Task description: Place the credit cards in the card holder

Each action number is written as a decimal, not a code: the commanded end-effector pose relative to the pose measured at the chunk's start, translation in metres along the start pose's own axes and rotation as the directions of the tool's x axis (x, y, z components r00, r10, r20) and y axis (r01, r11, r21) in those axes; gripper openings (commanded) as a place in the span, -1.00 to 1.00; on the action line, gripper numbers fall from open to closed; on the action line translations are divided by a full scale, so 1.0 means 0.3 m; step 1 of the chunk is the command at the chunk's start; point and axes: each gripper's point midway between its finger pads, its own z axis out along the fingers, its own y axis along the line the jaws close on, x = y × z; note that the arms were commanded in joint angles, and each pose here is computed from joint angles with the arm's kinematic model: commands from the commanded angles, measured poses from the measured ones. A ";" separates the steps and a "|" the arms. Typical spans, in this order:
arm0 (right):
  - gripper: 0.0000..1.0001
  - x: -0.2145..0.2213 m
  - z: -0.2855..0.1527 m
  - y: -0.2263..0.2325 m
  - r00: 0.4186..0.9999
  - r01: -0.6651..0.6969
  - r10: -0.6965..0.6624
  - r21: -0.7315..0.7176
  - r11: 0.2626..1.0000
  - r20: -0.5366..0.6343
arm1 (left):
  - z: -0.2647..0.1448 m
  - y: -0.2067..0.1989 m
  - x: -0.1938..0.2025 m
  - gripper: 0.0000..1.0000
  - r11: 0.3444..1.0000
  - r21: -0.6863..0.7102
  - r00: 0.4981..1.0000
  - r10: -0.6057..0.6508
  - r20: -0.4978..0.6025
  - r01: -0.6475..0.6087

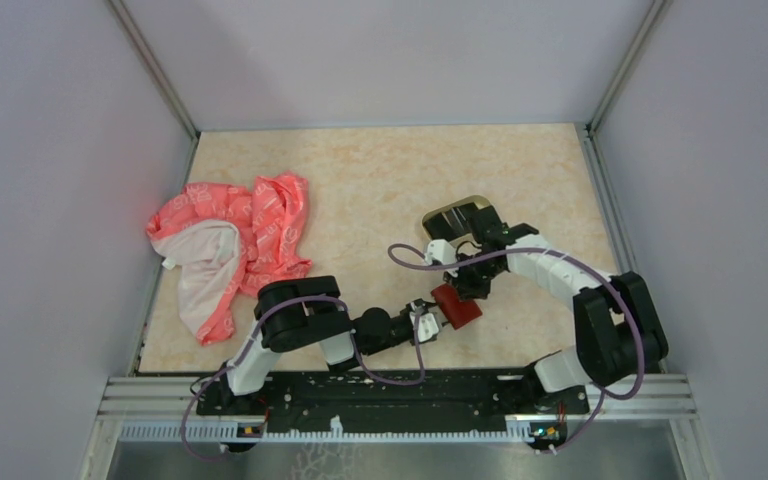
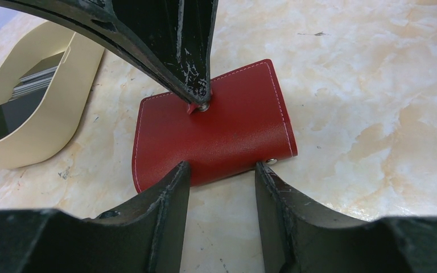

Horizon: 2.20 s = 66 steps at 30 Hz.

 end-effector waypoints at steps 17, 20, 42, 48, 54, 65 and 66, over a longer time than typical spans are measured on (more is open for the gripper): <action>-1.00 0.151 0.065 0.160 0.990 0.048 -0.061 -0.099 0.994 -0.125 | -0.005 0.052 -0.172 -0.03 0.996 -0.049 0.971 -0.054 0.233 0.068; -1.00 0.153 0.064 0.171 0.990 0.072 -0.083 -0.093 0.993 -0.118 | -0.009 0.051 -0.171 -0.03 0.996 -0.049 0.971 -0.055 0.231 0.068; 0.49 -0.226 -0.304 -0.077 0.935 -0.038 -0.025 0.170 0.985 0.353 | -0.187 0.094 -0.343 0.69 0.896 0.042 0.852 -0.433 0.292 0.441; 0.97 -0.239 -0.644 -0.313 0.844 -0.419 0.056 0.590 0.691 0.533 | -0.205 0.207 -0.311 0.98 0.690 0.008 0.690 -0.724 -0.016 0.724; 0.96 -0.340 -0.794 -0.286 0.765 -0.499 0.036 0.556 0.665 0.643 | -0.304 0.469 -0.485 0.98 0.697 -0.209 0.715 -0.699 0.017 0.686; 0.97 -0.486 -0.996 -0.238 0.557 -0.669 0.069 0.398 0.628 0.828 | -0.492 0.615 -0.824 0.98 0.688 -0.151 0.704 -0.691 0.165 0.710; 0.97 -0.493 -1.008 -0.234 0.545 -0.676 0.070 0.388 0.626 0.835 | -0.504 0.617 -0.836 0.98 0.688 -0.152 0.704 -0.688 0.175 0.710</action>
